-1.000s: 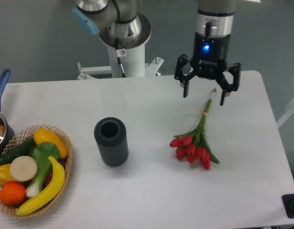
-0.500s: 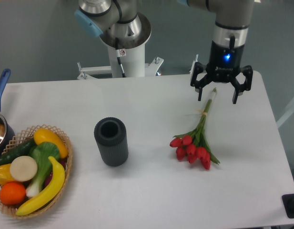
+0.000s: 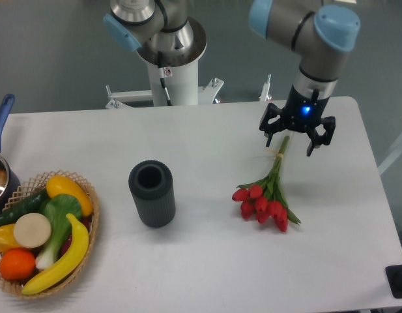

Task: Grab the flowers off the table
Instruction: 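Move the open gripper over the tied tulip stems, then lower the gripper onto the stems just above the red blooms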

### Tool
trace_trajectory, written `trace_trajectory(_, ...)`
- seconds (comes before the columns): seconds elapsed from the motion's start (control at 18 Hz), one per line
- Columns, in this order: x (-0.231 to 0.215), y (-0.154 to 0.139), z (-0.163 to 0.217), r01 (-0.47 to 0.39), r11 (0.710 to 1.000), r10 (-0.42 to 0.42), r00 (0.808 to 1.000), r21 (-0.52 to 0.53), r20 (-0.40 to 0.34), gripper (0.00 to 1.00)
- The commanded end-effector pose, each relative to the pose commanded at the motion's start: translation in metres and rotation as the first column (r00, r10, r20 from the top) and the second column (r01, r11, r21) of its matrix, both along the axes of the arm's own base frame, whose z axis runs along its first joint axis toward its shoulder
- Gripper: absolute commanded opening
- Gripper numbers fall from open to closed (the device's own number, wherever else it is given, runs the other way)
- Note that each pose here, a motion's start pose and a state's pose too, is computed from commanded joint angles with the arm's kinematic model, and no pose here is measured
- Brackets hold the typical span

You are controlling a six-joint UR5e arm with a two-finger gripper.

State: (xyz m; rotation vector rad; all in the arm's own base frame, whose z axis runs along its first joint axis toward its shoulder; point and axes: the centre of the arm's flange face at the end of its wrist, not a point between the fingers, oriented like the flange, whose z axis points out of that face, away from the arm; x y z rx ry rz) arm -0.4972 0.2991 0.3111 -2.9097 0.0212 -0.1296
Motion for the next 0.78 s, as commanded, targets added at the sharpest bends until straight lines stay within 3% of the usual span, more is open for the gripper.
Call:
trace_trajectory(0.17, -0.012, -0.002, -0.018, 0.037, 0.997, -0.036, 0.999, -0.064, 0.021, 1.00)
trace_trajectory(0.78, -0.006, 0.018, -0.073, 0.080, 0.993, -0.071, 0.992, -0.086, 0.101, 1.00)
